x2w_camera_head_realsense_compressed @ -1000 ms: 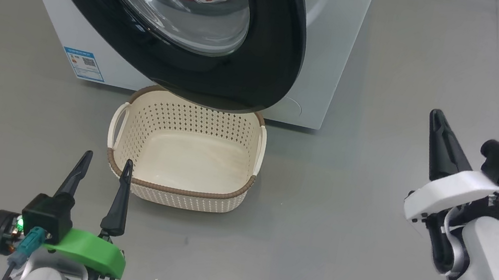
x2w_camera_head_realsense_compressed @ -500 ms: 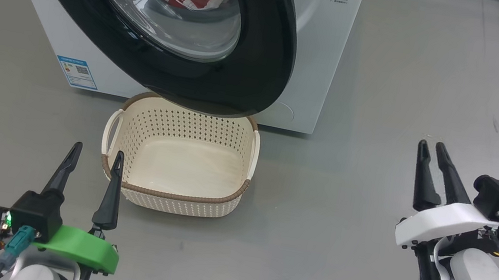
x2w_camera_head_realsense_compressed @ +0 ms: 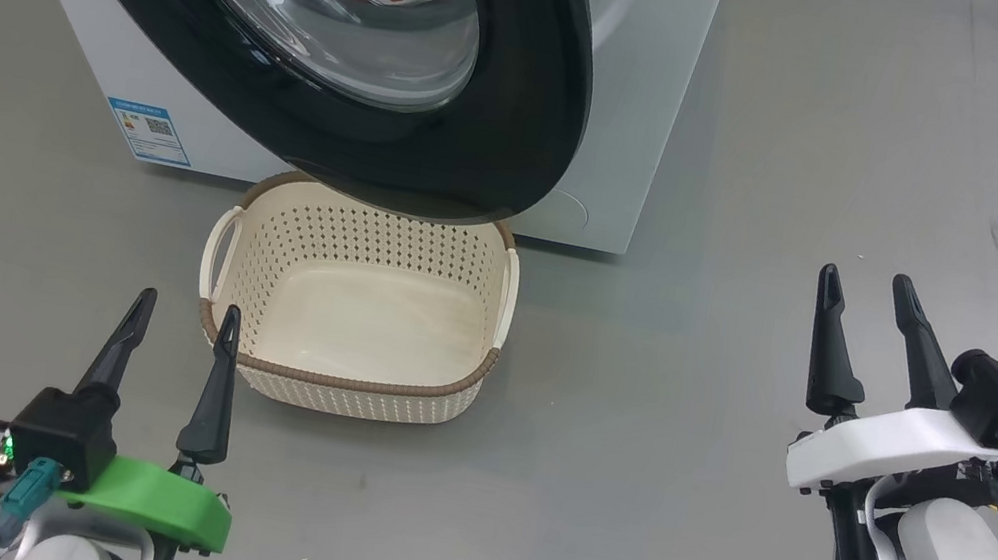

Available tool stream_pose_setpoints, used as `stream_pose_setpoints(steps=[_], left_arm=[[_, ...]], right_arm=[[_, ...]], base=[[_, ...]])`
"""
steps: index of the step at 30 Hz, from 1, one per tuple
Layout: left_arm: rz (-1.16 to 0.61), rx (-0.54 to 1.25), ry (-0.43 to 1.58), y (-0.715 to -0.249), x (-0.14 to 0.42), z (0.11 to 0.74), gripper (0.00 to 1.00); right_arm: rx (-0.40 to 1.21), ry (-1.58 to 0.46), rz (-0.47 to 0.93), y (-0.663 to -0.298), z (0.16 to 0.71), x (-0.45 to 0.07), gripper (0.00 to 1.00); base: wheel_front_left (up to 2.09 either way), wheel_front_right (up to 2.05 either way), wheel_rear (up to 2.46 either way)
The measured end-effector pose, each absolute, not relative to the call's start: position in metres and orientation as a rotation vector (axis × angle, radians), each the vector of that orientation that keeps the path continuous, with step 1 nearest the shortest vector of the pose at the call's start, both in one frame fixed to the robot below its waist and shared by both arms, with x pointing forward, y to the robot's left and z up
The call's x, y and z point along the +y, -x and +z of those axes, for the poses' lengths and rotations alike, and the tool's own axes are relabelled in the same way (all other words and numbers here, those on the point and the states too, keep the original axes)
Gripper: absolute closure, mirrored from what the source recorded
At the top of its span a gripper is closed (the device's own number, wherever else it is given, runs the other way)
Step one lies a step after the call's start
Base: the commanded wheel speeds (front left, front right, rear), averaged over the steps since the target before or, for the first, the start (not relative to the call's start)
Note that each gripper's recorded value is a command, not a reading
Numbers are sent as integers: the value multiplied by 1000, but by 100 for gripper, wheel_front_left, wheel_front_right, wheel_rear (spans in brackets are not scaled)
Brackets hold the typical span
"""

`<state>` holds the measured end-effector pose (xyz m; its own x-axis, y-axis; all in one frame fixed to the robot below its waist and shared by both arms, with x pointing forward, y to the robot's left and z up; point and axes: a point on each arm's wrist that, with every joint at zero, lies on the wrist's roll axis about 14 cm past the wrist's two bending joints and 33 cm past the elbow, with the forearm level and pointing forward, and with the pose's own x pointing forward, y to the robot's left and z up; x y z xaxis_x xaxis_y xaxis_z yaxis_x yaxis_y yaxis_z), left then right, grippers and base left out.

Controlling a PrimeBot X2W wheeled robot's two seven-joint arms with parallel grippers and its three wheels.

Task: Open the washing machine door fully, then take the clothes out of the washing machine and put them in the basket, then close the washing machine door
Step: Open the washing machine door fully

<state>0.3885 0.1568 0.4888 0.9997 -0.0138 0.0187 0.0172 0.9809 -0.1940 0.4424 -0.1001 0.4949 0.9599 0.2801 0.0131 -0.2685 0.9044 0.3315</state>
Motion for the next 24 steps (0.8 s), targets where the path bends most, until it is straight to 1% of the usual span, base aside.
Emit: stream_pose_setpoints(steps=[6, 24], left_arm=[[-8, -15, 195, -389, 159, 488, 0], [-15, -14, 191, -390, 160, 487, 0]], right_arm=[[7, -344, 286, -444, 503, -99, 0], [17, -346, 262, -433, 496, -104, 0]], base=[[0, 0, 0], [0, 0, 0]])
